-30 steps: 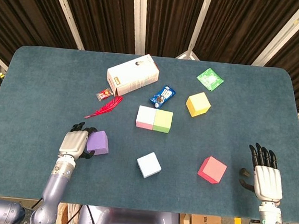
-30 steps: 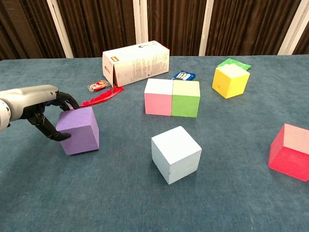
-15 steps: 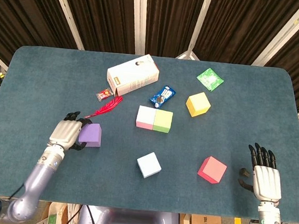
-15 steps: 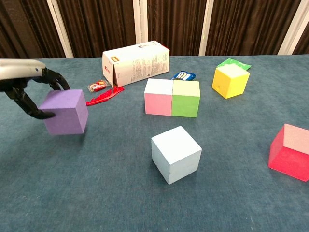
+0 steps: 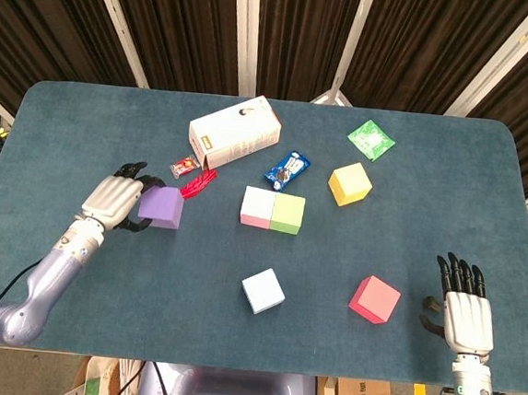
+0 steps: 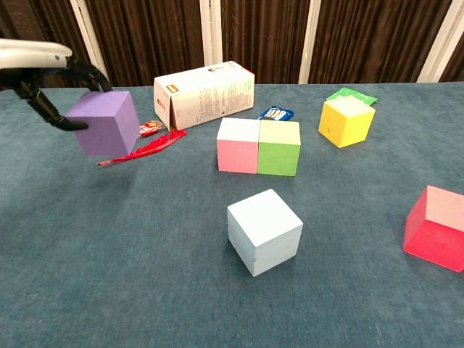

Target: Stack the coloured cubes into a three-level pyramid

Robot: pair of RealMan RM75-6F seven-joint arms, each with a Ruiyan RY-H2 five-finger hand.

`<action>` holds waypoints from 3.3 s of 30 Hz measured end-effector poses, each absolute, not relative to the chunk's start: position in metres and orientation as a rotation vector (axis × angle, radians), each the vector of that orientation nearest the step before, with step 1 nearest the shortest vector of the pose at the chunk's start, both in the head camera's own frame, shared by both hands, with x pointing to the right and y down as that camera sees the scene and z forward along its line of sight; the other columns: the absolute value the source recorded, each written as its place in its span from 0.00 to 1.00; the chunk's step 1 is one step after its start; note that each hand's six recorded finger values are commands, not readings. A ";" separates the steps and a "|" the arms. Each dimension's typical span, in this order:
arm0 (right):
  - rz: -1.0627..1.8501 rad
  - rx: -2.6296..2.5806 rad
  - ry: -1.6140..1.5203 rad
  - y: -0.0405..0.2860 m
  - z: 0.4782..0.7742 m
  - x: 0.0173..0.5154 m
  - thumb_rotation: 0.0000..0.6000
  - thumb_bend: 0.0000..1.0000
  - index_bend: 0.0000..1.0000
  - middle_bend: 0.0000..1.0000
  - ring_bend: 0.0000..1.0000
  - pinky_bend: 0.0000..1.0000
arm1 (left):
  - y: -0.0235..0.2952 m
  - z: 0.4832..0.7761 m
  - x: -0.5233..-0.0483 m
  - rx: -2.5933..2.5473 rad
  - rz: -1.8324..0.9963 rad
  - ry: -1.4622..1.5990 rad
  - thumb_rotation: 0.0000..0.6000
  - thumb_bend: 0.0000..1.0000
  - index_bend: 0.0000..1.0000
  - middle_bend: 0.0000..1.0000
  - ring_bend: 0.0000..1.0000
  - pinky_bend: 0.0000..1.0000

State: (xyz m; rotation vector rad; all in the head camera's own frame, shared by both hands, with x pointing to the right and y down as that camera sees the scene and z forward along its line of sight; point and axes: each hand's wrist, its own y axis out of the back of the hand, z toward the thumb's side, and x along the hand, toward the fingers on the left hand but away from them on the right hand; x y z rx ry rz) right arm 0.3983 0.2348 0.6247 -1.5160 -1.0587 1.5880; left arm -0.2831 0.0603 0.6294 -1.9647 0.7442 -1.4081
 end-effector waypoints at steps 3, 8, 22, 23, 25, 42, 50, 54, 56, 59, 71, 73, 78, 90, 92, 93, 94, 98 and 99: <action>1.588 -1.514 -1.060 0.235 0.624 0.399 1.00 0.10 0.00 0.00 0.00 0.00 | 0.053 0.630 -0.280 -1.958 -1.408 0.745 1.00 0.47 0.29 0.27 0.00 0.00; 1.587 -1.503 -1.069 0.233 0.622 0.400 1.00 0.10 0.00 0.00 0.00 0.00 | 0.038 0.637 -0.278 -1.930 -1.435 0.748 1.00 0.47 0.28 0.27 0.00 0.00; 1.539 -1.504 -1.020 0.227 0.614 0.405 1.00 0.10 0.00 0.00 0.00 0.00 | 0.013 0.665 -0.255 -1.924 -1.494 0.814 1.00 0.43 0.27 0.25 0.00 0.00; 1.533 -1.502 -1.019 0.227 0.614 0.404 1.00 0.10 0.00 0.00 0.00 0.00 | 0.013 0.667 -0.254 -1.923 -1.498 0.818 1.00 0.43 0.27 0.26 0.00 0.00; 1.526 -1.500 -1.016 0.227 0.613 0.404 1.00 0.10 0.00 0.00 0.00 0.00 | 0.012 0.671 -0.250 -1.923 -1.506 0.825 1.00 0.43 0.27 0.25 0.00 0.00; 1.544 -1.490 -1.051 0.226 0.612 0.410 1.00 0.10 0.00 0.00 0.00 0.00 | 0.017 0.679 -0.217 -1.926 -1.486 0.776 1.00 0.43 0.27 0.24 0.00 0.00; 1.560 -1.477 -1.052 0.225 0.613 0.412 1.00 0.10 0.00 0.00 0.00 0.00 | 0.017 0.691 -0.210 -1.921 -1.478 0.769 1.00 0.40 0.28 0.23 0.00 0.00; 1.566 -1.470 -1.051 0.225 0.614 0.412 1.00 0.10 0.00 0.00 0.00 0.00 | 0.014 0.697 -0.204 -1.928 -1.458 0.767 1.00 0.40 0.28 0.23 0.00 0.00; 1.570 -1.467 -1.050 0.225 0.615 0.412 1.00 0.10 0.00 0.00 0.00 0.00 | 0.013 0.698 -0.200 -1.937 -1.444 0.770 1.00 0.40 0.28 0.23 0.00 0.00; 1.577 -1.462 -1.047 0.225 0.616 0.413 1.00 0.10 0.00 0.00 0.00 0.00 | 0.012 0.700 -0.195 -1.951 -1.431 0.778 1.00 0.40 0.28 0.23 0.00 0.00; 1.583 -1.457 -1.045 0.225 0.617 0.413 1.00 0.10 0.00 0.00 0.00 0.00 | 0.015 0.706 -0.189 -1.982 -1.433 0.765 1.00 0.40 0.28 0.22 0.00 0.00; 1.582 -1.455 -1.048 0.224 0.616 0.414 1.00 0.10 0.00 0.00 0.00 0.00 | 0.015 0.707 -0.187 -1.984 -1.431 0.764 1.00 0.40 0.27 0.22 0.00 0.00; 1.586 -1.456 -1.046 0.225 0.617 0.414 1.00 0.10 0.00 0.00 0.00 0.00 | 0.017 0.707 -0.183 -1.995 -1.429 0.762 1.00 0.40 0.27 0.21 0.00 0.00; 1.591 -1.453 -1.057 0.224 0.617 0.415 1.00 0.10 0.00 0.00 0.00 0.00 | 0.020 0.708 -0.172 -1.992 -1.414 0.742 1.00 0.40 0.27 0.21 0.00 0.00; 1.592 -1.452 -1.059 0.224 0.617 0.415 1.00 0.10 0.00 0.00 0.00 0.00 | 0.021 0.709 -0.171 -1.994 -1.411 0.740 1.00 0.40 0.27 0.21 0.00 0.00; 1.592 -1.452 -1.061 0.224 0.617 0.415 1.00 0.10 0.00 0.00 0.00 0.00 | 0.021 0.709 -0.170 -1.996 -1.410 0.737 1.00 0.40 0.27 0.21 0.00 0.00; 1.593 -1.450 -1.064 0.224 0.616 0.416 1.00 0.10 0.00 0.00 0.00 0.00 | 0.022 0.710 -0.169 -1.996 -1.410 0.735 1.00 0.40 0.27 0.21 0.00 0.00; 1.593 -1.449 -1.069 0.224 0.616 0.416 1.00 0.10 0.00 0.00 0.00 0.00 | 0.023 0.711 -0.168 -2.001 -1.408 0.724 1.00 0.40 0.27 0.21 0.00 0.00; 1.593 -1.448 -1.070 0.223 0.616 0.416 1.00 0.10 0.00 0.00 0.00 0.00 | 0.024 0.712 -0.167 -2.004 -1.407 0.721 1.00 0.40 0.27 0.21 0.00 0.00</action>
